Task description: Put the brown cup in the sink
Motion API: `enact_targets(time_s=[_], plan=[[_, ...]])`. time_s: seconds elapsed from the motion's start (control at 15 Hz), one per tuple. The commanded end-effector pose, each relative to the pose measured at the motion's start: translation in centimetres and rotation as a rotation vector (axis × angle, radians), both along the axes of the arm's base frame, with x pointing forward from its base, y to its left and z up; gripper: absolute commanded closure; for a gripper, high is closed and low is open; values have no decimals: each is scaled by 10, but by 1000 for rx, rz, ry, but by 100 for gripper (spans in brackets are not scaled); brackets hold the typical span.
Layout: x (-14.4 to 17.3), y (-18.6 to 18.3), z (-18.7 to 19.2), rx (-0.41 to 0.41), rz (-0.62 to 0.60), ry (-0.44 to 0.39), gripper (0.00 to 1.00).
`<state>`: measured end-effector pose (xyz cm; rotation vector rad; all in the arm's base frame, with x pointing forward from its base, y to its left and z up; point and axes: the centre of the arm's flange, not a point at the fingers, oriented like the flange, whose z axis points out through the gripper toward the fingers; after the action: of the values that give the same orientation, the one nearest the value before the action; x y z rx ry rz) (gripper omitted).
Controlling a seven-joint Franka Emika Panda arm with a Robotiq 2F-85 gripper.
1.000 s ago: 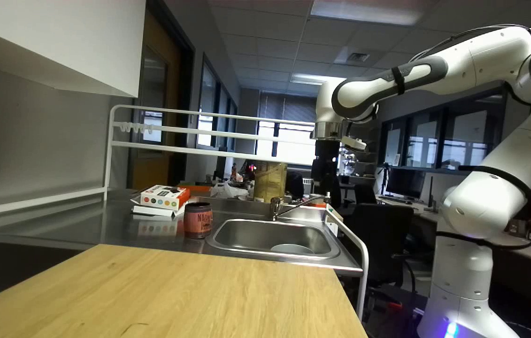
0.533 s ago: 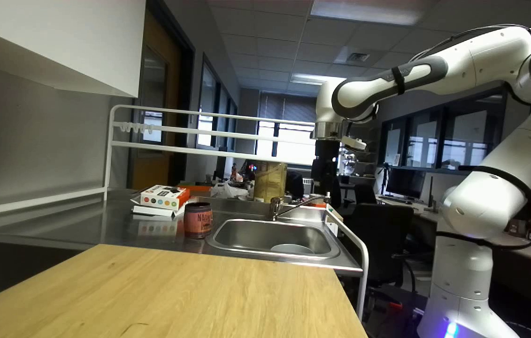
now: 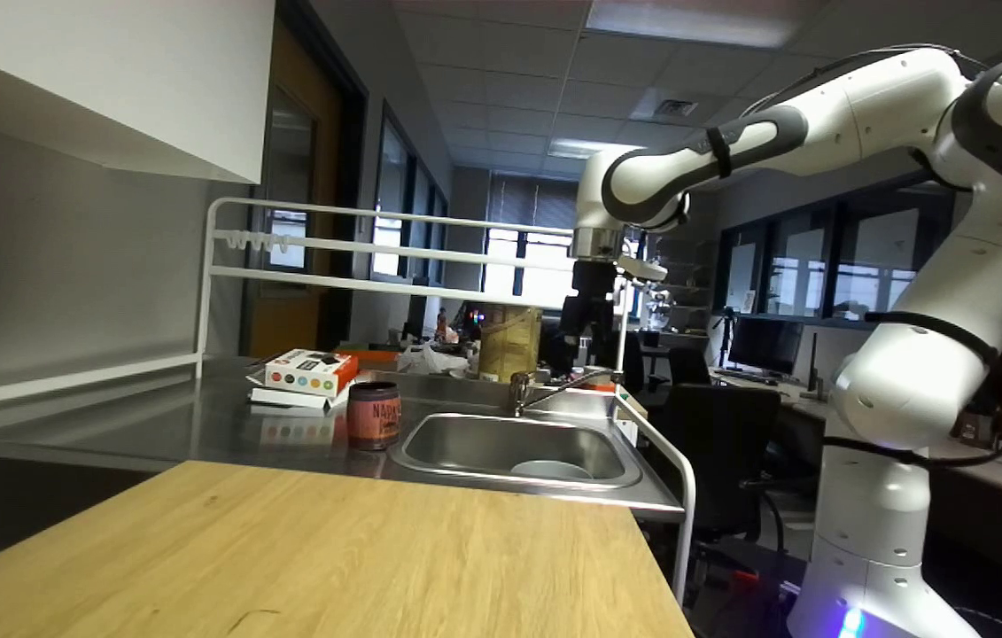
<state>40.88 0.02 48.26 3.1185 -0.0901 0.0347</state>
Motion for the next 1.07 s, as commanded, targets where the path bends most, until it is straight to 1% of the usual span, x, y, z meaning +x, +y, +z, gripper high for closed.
enact_targets(time_s=[0.0,0.33,0.4,0.6,0.8,1.0], plan=[[70,17,17,-16,-43,-13,0],[150,36,33,-36,-81,-34,0],[168,39,36,-42,-103,-50,0],[212,43,41,-21,-177,-76,0],[249,50,34,2,-246,-79,0],[281,58,14,23,-296,-46,0]])
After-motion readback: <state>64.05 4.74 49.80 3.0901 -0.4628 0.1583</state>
